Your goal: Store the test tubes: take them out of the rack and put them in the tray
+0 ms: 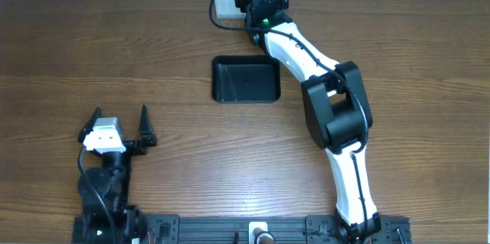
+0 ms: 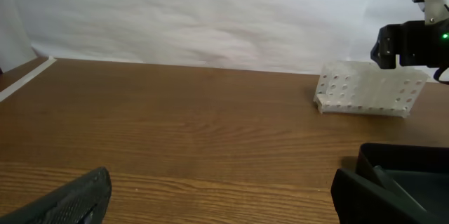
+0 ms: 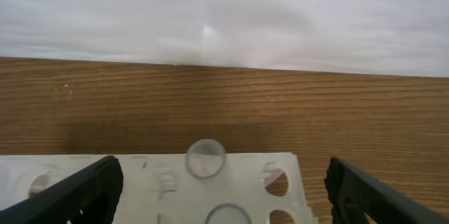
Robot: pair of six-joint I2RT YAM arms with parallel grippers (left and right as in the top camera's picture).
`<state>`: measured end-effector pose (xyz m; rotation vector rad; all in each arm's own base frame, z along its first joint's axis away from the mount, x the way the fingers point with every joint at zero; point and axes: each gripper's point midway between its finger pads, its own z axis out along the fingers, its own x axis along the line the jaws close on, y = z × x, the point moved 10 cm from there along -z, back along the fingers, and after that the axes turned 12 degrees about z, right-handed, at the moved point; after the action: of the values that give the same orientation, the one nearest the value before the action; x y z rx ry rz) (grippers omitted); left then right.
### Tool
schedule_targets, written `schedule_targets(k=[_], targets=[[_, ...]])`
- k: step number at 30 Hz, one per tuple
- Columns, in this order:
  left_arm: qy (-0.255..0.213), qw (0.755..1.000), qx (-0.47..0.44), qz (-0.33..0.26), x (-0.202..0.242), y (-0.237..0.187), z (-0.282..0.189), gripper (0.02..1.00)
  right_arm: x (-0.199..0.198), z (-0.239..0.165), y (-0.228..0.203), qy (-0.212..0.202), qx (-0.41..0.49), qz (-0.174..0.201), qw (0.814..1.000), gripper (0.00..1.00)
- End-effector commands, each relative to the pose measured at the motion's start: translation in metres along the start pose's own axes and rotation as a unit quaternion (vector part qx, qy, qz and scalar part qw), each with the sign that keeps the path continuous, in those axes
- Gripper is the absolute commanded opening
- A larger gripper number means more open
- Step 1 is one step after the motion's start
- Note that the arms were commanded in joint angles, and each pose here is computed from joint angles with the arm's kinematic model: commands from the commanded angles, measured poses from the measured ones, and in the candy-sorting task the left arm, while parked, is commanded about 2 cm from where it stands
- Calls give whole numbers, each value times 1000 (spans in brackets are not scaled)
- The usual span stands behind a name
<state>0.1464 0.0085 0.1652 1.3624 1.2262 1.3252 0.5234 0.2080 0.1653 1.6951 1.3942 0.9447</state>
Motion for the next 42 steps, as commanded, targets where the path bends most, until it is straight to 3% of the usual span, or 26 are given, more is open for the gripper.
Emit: schedule_targets(k=[1, 6, 14, 22, 33, 42], targets=[[-6, 1000, 0, 5, -1, -1, 0, 998, 6, 1, 1, 13, 1, -6, 1000, 906], [-6, 1000, 0, 5, -1, -1, 0, 998, 9, 1, 0, 31, 8, -10, 999, 884], [-6, 1000, 0, 5, -1, -1, 0, 998, 11, 0, -3, 32, 12, -14, 999, 730], [-6, 1000, 0, 5, -1, -1, 0, 998, 13, -2, -5, 33, 17, -17, 999, 448], [-6, 1000, 0, 5, -1, -1, 0, 998, 16, -3, -6, 33, 17, -19, 999, 325], [-6, 1000, 0, 5, -1, -1, 0, 996, 15, -4, -8, 28, 23, -23, 999, 301]])
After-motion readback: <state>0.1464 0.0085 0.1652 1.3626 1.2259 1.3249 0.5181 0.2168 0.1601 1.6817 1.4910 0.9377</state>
